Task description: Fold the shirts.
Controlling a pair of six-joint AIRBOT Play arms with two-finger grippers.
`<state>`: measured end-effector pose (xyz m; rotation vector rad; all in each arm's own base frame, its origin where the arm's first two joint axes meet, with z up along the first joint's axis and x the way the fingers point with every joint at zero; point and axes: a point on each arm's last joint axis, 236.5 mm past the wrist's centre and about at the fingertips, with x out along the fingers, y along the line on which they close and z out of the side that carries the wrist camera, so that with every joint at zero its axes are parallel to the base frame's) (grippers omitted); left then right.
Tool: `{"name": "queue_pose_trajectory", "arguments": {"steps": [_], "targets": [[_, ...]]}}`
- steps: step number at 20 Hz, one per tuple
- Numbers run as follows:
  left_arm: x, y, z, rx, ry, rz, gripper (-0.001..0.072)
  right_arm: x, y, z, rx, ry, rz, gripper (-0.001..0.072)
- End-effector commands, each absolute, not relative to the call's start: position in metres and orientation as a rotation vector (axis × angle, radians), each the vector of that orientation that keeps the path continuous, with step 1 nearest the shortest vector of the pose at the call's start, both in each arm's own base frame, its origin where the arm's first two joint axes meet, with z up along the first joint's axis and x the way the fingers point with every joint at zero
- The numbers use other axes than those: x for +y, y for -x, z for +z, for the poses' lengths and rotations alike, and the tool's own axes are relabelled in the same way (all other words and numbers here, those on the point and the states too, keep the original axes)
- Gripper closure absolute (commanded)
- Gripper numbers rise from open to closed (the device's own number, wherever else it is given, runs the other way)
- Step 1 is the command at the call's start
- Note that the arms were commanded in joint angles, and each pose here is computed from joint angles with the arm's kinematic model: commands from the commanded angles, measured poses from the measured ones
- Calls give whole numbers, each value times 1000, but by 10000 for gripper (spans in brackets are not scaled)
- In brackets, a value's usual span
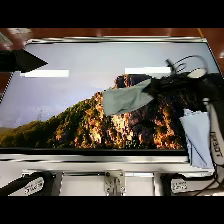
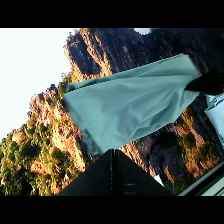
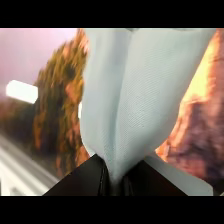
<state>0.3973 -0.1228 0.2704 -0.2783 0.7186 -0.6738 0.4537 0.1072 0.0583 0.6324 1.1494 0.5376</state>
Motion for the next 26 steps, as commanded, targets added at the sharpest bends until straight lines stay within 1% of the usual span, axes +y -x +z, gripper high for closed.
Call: {"name": "queue_pose_trajectory", "arguments": {"steps": [1, 3, 6, 8, 10, 13, 17, 20, 23, 26], "targets": [[-122, -403, 267, 720, 285, -668, 670, -4, -431, 134, 1047, -648, 229, 646], [-122, -406, 263, 731, 290, -668, 670, -55, -401, 158, 1005, -682, 95, 646], [-122, -407, 259, 742, 294, -670, 670, -120, -362, 172, 959, -694, -100, 646], [-122, -407, 259, 743, 293, -670, 670, -153, -337, 164, 988, -692, -216, 646], [-122, -407, 259, 743, 293, -670, 670, -178, -309, 149, 1064, -670, -326, 646], [-122, -407, 259, 742, 293, -670, 670, -189, -268, 134, 1211, -641, -403, 647], [-122, -408, 258, 744, 294, -670, 670, -180, -244, 129, 1320, -641, -397, 646], [-122, -408, 258, 743, 291, -671, 670, -191, -204, 114, 1467, -615, -519, 646], [-122, -407, 258, 741, 284, -674, 670, -185, -169, 79, 1592, -617, -583, 646], [-122, -408, 258, 741, 284, -673, 670, -180, -125, 35, 1717, -585, -674, 646]]}}
